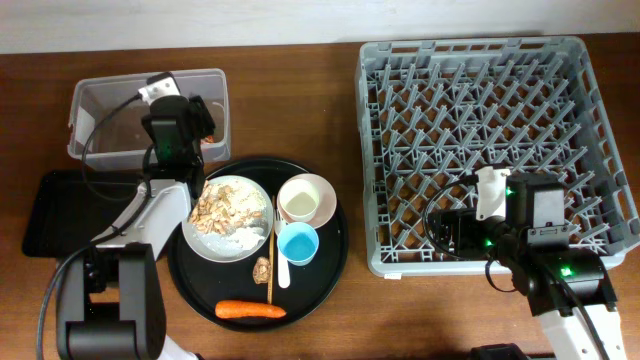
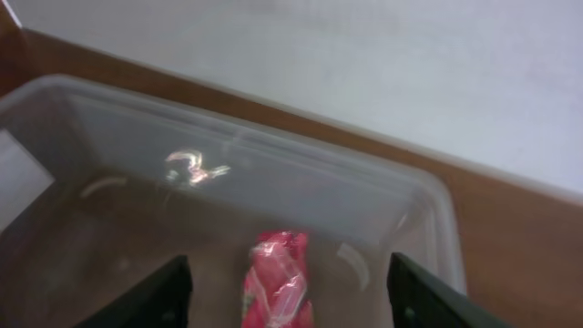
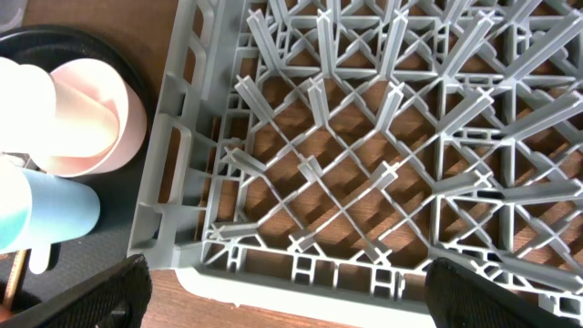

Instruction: Sort waste into correct bins and load items into the dishwasher rack

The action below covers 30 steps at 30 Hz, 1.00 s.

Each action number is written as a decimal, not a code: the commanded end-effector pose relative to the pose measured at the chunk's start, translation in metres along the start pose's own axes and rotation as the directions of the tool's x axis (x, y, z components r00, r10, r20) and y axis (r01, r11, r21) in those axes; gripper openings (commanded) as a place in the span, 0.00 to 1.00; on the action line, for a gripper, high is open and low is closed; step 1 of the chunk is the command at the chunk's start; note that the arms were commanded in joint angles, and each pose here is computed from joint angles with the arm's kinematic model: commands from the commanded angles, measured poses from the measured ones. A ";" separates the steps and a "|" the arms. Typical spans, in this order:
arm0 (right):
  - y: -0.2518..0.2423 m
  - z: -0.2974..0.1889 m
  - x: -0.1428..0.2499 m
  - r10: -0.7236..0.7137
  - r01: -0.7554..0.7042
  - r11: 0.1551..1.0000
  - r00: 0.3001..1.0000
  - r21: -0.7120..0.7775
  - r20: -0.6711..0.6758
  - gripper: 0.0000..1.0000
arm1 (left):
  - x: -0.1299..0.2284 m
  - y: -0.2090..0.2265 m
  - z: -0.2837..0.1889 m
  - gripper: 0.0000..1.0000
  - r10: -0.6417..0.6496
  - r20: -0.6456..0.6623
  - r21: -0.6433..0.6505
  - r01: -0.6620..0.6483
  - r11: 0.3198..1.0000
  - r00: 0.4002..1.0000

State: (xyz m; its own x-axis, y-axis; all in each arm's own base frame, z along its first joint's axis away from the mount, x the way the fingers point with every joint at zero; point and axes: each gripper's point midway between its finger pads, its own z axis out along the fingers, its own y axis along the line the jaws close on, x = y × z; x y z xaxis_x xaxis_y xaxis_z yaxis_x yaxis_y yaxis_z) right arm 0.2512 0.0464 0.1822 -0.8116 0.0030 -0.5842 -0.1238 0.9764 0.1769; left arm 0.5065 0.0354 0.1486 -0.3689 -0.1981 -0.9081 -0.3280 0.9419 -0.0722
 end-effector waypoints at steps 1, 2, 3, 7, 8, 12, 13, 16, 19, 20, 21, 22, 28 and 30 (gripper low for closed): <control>0.000 -0.004 -0.006 0.001 -0.001 1.000 1.000 0.007 0.022 0.99 | -0.019 0.002 -0.024 0.76 0.126 -0.036 0.000 -0.126 0.992 0.991; 0.000 -0.004 -0.006 0.001 -0.001 1.000 1.000 0.007 0.021 0.99 | -0.019 0.000 -0.033 0.82 0.138 -0.074 0.021 -0.137 0.990 0.988; 0.000 -0.004 -0.006 0.002 -0.002 1.000 1.000 0.007 0.019 0.99 | -0.017 -0.004 -0.043 0.95 0.150 -0.112 0.055 -0.145 0.988 0.982; -0.001 0.004 -0.003 0.008 -0.008 1.000 1.000 0.008 -0.015 0.99 | 0.023 -0.032 -0.116 0.99 0.230 -0.359 0.280 -0.131 0.951 0.905; -0.002 0.005 -0.001 0.009 -0.009 1.000 1.000 0.009 -0.025 0.99 | 0.036 -0.037 -0.127 0.99 0.233 -0.413 0.312 -0.104 0.944 0.880; -0.003 0.010 0.004 0.016 -0.016 1.000 0.998 0.012 -0.062 0.99 | 0.099 -0.040 -0.168 0.99 0.276 -0.635 0.363 -0.037 0.931 0.722; -0.003 0.010 0.004 0.016 -0.016 1.000 0.998 0.012 -0.063 0.99 | 0.113 -0.036 -0.176 0.99 0.276 -0.681 0.349 -0.031 0.937 0.679; -0.003 0.010 0.005 0.017 -0.016 1.000 0.998 0.012 -0.064 0.99 | 0.146 -0.026 -0.193 0.99 0.288 -0.763 0.327 -0.038 0.944 0.579; -0.003 0.010 0.005 0.017 -0.016 1.000 0.998 0.012 -0.066 0.99 | 0.169 -0.016 -0.200 0.99 0.244 -0.812 0.276 -0.019 0.961 0.530; -0.003 0.010 0.006 0.017 -0.017 1.000 0.998 0.012 -0.067 0.99 | 0.177 -0.013 -0.201 0.99 0.230 -0.822 0.262 -0.014 0.965 0.521; -0.003 0.010 0.006 0.018 -0.017 1.000 0.997 0.012 -0.069 0.99 | 0.181 -0.012 -0.201 0.98 0.222 -0.825 0.254 -0.010 0.967 0.520; -0.003 0.010 0.006 0.018 -0.017 1.000 0.997 0.012 -0.070 0.99 | 0.186 -0.012 -0.198 0.95 0.219 -0.822 0.253 -0.007 0.967 0.525; -0.003 0.010 0.006 0.018 -0.017 1.000 0.997 0.012 -0.070 0.99 | 0.201 -0.012 -0.186 0.71 0.200 -0.798 0.250 0.010 0.968 0.569; -0.003 0.010 0.006 0.018 -0.017 1.000 0.997 0.012 -0.070 0.99 | 0.206 -0.011 -0.186 0.68 0.182 -0.802 0.235 0.020 0.972 0.569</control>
State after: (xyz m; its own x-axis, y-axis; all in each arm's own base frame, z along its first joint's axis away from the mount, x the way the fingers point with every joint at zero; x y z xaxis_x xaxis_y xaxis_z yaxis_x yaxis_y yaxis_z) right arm 0.2495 0.0463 0.1645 -0.8592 -0.0003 -0.5117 -0.1085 0.9774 0.1816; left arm 0.2792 -0.0650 0.0490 -0.9667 -0.1267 -0.2224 -0.0888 0.9810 -0.1727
